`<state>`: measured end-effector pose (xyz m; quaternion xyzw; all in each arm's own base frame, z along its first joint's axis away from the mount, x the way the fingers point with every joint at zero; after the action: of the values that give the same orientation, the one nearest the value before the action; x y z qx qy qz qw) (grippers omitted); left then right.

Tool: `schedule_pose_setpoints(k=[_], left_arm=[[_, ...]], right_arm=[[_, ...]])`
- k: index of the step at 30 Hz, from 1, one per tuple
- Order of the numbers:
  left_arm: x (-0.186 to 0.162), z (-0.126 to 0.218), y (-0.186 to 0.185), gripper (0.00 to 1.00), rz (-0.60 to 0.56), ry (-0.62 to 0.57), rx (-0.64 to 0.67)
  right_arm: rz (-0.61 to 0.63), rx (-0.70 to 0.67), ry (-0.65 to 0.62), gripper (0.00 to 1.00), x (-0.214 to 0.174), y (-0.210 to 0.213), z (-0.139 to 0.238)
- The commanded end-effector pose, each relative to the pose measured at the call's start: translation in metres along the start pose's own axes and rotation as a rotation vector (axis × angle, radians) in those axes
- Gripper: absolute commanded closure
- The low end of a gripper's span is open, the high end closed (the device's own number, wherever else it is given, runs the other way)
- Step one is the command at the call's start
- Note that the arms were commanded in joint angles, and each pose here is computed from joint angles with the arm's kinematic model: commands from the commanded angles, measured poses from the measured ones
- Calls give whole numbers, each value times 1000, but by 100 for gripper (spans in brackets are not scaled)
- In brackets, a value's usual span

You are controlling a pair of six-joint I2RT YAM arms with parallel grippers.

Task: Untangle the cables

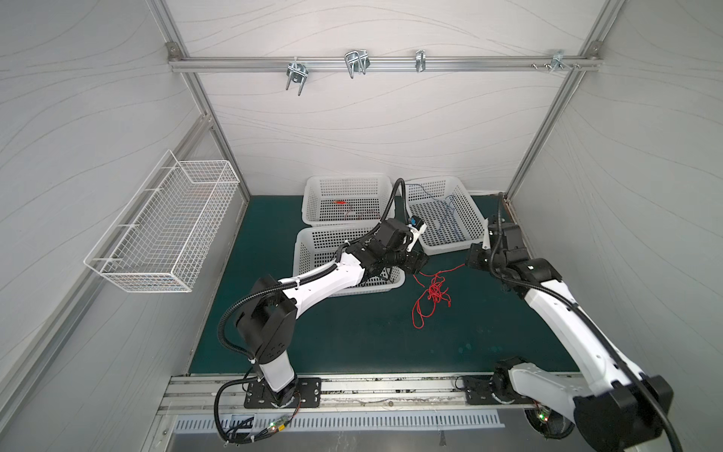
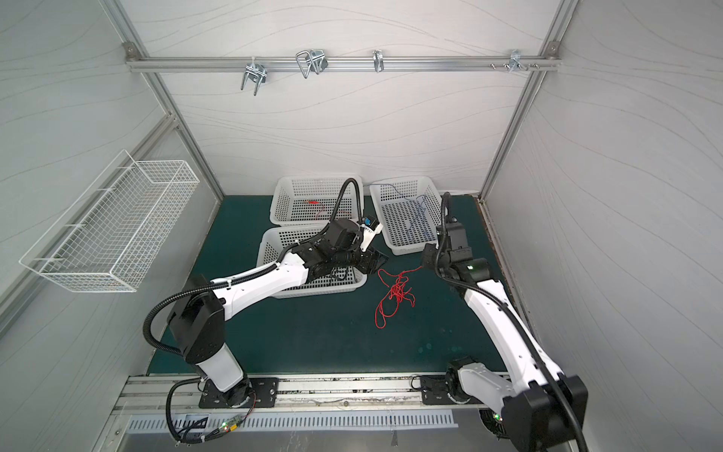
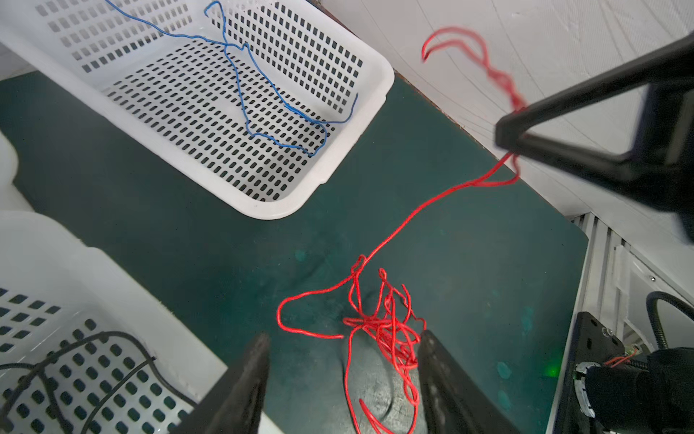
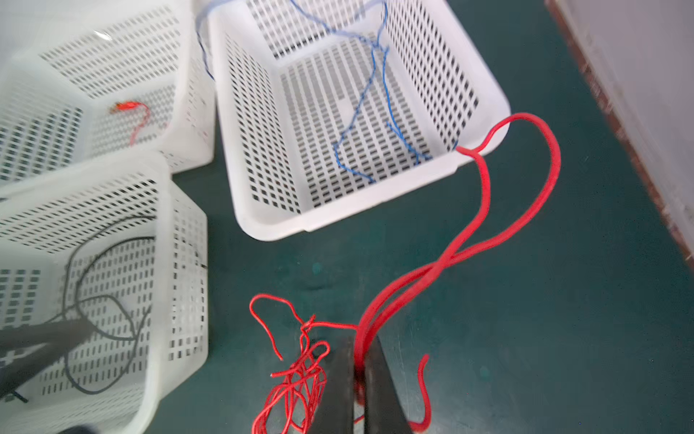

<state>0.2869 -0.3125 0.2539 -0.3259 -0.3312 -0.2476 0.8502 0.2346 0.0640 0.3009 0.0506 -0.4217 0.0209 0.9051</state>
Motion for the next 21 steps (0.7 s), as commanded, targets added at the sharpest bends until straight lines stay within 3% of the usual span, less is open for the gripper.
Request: schedule_pose_setpoints(k=[1, 7, 14, 21], left_arm=[[23, 0, -12, 36, -49, -73, -81], [30, 0, -20, 34, -91, -124, -117], [38, 3, -34, 34, -205, -193, -141], [40, -1, -50, 35, -298, -281, -229]], right_arm=[[41, -49, -65, 100, 5, -5, 26], [46, 80, -194, 100, 20, 2, 52], [94, 322, -187, 100, 35, 22, 60], [97, 441, -207, 100, 40, 31, 60]])
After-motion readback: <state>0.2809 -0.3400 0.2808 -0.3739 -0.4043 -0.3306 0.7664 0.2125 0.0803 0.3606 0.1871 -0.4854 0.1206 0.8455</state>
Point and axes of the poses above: each gripper's point midway between its finger pads, its own z axis back along the fingers, its own y axis along the line the jaws close on, x = y × z, the point moved 10 cm from there along z, back along the fingers, and after that the axes turned 9 degrees about z, right-handed, at the moved point
